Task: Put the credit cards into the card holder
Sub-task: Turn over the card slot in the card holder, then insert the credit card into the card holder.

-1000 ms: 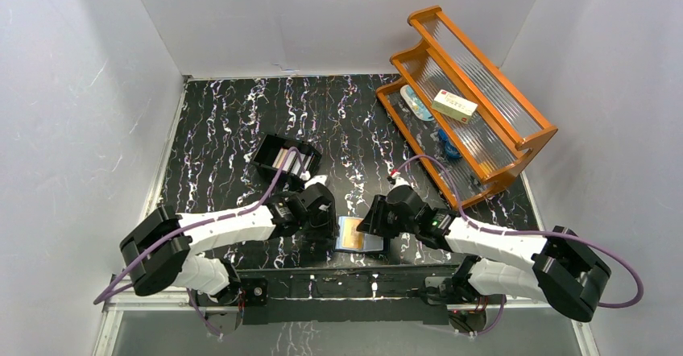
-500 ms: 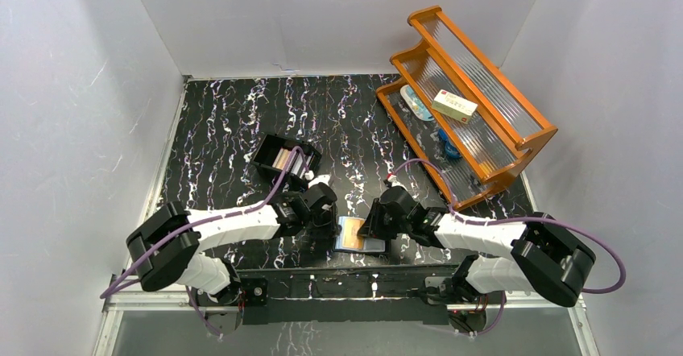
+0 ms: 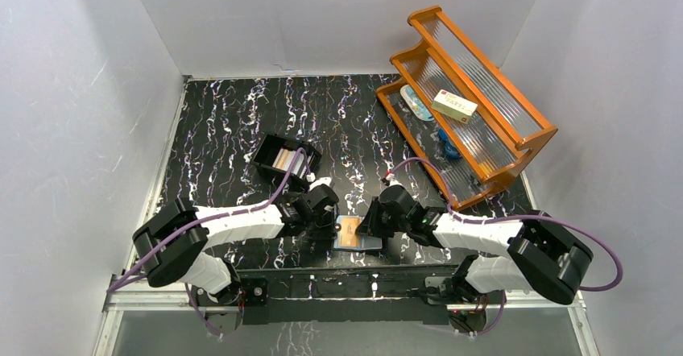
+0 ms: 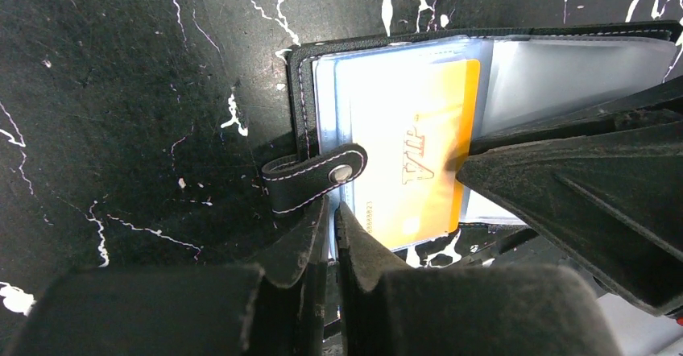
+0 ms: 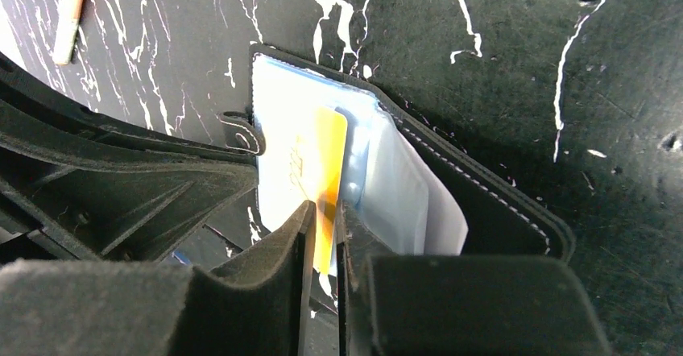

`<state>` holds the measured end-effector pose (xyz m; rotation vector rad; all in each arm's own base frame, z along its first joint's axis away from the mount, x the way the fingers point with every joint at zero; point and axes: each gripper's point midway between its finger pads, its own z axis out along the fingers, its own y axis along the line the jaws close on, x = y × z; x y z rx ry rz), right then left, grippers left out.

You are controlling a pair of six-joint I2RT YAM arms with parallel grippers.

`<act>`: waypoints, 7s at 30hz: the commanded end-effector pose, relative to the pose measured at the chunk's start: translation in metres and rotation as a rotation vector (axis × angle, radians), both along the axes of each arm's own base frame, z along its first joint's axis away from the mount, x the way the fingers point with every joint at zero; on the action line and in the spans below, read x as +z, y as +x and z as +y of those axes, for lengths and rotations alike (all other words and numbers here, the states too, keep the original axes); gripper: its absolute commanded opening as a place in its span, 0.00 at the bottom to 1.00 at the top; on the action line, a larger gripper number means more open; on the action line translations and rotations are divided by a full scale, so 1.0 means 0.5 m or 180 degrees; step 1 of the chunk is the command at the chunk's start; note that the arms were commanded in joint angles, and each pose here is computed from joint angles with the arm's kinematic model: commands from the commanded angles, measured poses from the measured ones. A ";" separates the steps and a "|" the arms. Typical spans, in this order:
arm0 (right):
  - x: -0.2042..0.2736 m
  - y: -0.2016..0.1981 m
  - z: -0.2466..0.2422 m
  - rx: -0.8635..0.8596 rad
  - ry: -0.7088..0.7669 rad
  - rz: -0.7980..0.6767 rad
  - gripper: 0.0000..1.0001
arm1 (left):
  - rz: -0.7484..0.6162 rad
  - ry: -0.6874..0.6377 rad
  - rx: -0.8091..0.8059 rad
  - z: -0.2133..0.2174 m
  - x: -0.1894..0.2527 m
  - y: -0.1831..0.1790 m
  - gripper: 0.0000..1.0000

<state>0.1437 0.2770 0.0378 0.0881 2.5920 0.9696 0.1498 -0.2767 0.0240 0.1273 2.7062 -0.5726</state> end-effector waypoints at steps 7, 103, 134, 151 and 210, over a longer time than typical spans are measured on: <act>0.044 0.005 0.002 0.0004 0.0107 -0.0168 0.31 | 0.0035 -0.0545 -0.0005 -0.051 0.099 -0.011 0.25; -0.083 -0.045 -0.118 -0.0307 -0.0403 0.0136 0.19 | -0.0053 -0.0476 0.0193 -0.059 0.035 0.015 0.55; -0.083 -0.043 -0.110 -0.0274 -0.0395 0.0153 0.18 | -0.0034 0.0055 0.0284 -0.021 0.011 0.023 0.54; -0.087 -0.046 -0.107 -0.0250 -0.0365 0.0166 0.18 | -0.0129 -0.0594 0.0127 -0.092 0.079 0.021 0.54; -0.014 -0.015 -0.116 -0.0407 -0.0249 -0.0186 0.20 | -0.0358 -0.1111 -0.0258 -0.149 0.105 0.018 0.37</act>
